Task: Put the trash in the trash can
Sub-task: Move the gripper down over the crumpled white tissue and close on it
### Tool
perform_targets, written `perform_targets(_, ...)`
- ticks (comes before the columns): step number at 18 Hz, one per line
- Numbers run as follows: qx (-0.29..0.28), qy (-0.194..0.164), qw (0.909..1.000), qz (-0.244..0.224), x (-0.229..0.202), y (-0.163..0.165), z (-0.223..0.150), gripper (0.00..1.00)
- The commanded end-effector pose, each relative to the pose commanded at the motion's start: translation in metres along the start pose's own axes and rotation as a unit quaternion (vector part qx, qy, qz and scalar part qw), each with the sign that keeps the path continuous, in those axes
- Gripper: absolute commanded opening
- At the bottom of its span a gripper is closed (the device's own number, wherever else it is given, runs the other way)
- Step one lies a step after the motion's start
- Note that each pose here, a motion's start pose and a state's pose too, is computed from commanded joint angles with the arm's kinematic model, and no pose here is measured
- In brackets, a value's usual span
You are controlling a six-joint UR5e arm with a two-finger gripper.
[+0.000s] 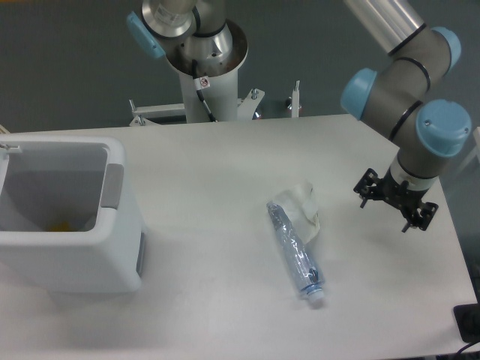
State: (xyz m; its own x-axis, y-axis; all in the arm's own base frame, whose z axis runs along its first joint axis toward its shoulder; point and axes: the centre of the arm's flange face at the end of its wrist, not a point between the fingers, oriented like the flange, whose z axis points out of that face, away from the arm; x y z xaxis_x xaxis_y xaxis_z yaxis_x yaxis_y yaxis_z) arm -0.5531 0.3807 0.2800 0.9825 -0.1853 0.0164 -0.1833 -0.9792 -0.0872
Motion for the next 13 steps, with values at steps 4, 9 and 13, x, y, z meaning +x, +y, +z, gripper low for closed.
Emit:
perform_targets(4, 0.030, 0.022, 0.9984, -0.042, 0.021, -0.003, 0.008, 1.00)
perform_targets(9, 0.036, 0.032, 0.9963, -0.071, 0.050, -0.027, 0.042, 1.00)
perform_targets(13, 0.024, 0.058, 0.9956, -0.070, 0.080, -0.018, 0.061, 1.00)
